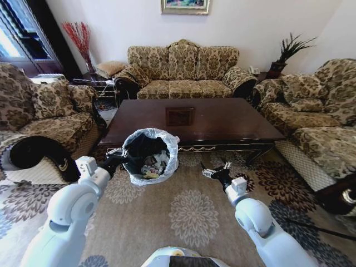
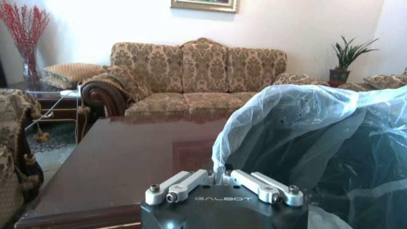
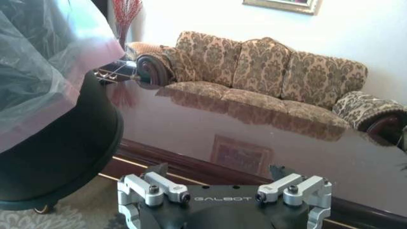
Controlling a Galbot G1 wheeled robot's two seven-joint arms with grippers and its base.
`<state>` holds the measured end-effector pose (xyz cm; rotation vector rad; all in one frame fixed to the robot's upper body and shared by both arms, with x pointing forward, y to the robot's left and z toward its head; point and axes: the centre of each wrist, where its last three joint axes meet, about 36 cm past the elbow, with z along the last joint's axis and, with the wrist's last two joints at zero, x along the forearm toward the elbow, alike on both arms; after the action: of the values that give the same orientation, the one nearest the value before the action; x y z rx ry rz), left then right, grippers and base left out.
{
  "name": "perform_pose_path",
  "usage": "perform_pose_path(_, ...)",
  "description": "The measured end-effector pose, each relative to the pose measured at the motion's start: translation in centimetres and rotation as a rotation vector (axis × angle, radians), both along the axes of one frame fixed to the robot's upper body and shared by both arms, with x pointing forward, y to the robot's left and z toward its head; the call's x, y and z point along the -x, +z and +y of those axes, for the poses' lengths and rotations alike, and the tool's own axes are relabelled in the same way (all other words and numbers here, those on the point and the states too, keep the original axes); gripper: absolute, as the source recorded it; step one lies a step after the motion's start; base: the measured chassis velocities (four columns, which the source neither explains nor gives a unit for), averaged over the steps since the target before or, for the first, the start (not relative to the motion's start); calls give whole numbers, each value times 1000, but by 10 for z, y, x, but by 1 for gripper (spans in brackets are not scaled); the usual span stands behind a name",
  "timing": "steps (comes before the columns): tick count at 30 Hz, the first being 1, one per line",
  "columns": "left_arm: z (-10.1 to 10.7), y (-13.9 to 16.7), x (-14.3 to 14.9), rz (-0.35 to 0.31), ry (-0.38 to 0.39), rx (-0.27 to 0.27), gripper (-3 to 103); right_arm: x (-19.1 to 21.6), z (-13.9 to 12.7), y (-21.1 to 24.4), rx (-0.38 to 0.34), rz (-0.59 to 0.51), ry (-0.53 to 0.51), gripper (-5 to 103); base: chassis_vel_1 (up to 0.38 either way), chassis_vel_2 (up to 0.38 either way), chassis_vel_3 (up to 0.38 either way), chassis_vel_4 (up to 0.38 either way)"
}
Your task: Move to the front of the table and place the trash on the table into the trash bin.
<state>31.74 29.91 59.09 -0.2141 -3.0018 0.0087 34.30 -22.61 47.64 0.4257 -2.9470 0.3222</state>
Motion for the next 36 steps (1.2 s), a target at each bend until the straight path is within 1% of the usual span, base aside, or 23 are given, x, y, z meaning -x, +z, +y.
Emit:
perform_pose_path(2, 1, -1, 0, -3, 8, 0, 1, 0, -1, 0, -1, -1, -2, 100, 0, 0, 0, 0)
perform_pose_path(3, 5, -3, 1, -21, 38, -4, 1, -1, -3, 2, -6, -8, -10, 100, 0, 0, 0, 0)
perform_pose_path(4, 17, -12, 4, -66, 146, -20, 1, -1, -14, 8, -26, -37, -41, 100, 0, 0, 0, 0)
perform_pose_path(5, 23, -14, 6, -91, 193, -30, 1, -1, -22, 14, -41, -64, -67, 100, 0, 0, 0, 0)
perform_pose_path(7, 24, -15, 6, -99, 201, -27, 1, -1, -25, 16, -48, -75, -76, 100, 0, 0, 0, 0)
perform_pose_path(8, 25, -17, 8, -119, 216, -17, 1, 0, -40, 27, -77, -127, -120, 100, 0, 0, 0, 0)
perform_pose_path(9, 25, -17, 8, -119, 216, -17, 1, 0, -40, 27, -77, -127, -120, 100, 0, 0, 0, 0)
perform_pose_path(11, 26, -17, 8, -122, 221, -18, 1, 2, -53, 36, -110, -161, -151, 100, 0, 0, 0, 0)
perform_pose_path(16, 27, -19, 10, -91, 227, -28, 1, 4, -55, 36, -122, -160, -155, 100, 0, 0, 0, 0)
perform_pose_path(20, 37, -36, 7, -1, 273, -76, 1, 5, -63, 38, -137, -171, -176, 100, 0, 0, 0, 0)
perform_pose_path(21, 37, -36, 7, -1, 273, -76, 1, 5, -63, 38, -137, -171, -176, 100, 0, 0, 0, 0)
perform_pose_path(23, 47, -53, 0, 53, 302, -87, 1, 5, -69, 39, -145, -179, -189, 100, 0, 0, 0, 0)
perform_pose_path(24, 55, -70, -7, 99, 324, -88, 1, 5, -74, 40, -152, -185, -197, 100, 0, 0, 0, 0)
perform_pose_path(25, 55, -70, -7, 99, 324, -88, 1, 5, -74, 40, -152, -185, -197, 100, 0, 0, 0, 0)
perform_pose_path(27, 68, -101, -17, 176, 356, -75, 1, 7, -80, 40, -159, -190, -205, 100, 0, 0, 0, 0)
perform_pose_path(28, 71, -111, -20, 200, 366, -70, 1, 7, -81, 39, -159, -190, -207, 100, 0, 0, 0, 0)
perform_pose_path(29, 71, -111, -20, 200, 366, -70, 1, 7, -81, 39, -159, -190, -207, 100, 0, 0, 0, 0)
perform_pose_path(30, 82, -146, -28, 274, 397, -52, 1, 10, -86, 35, -161, -188, -213, 100, 0, 0, 0, 0)
perform_pose_path(31, 86, -159, -30, 295, 410, -48, 1, 10, -88, 34, -162, -187, -215, 100, 0, 0, 0, 0)
perform_pose_path(32, 97, -197, -35, 337, 447, -40, 1, 13, -91, 29, -168, -182, -223, 100, 0, 0, 0, 0)
perform_pose_path(33, 97, -197, -35, 337, 447, -40, 1, 13, -91, 29, -168, -182, -223, 100, 0, 0, 0, 0)
perform_pose_path(34, 104, -223, -36, 358, 475, -39, 1, 15, -92, 25, -172, -179, -228, 100, 0, 0, 0, 0)
perform_pose_path(36, 114, -259, -37, 399, 515, -33, 1, 19, -94, 20, -177, -171, -234, 100, 0, 0, 0, 0)
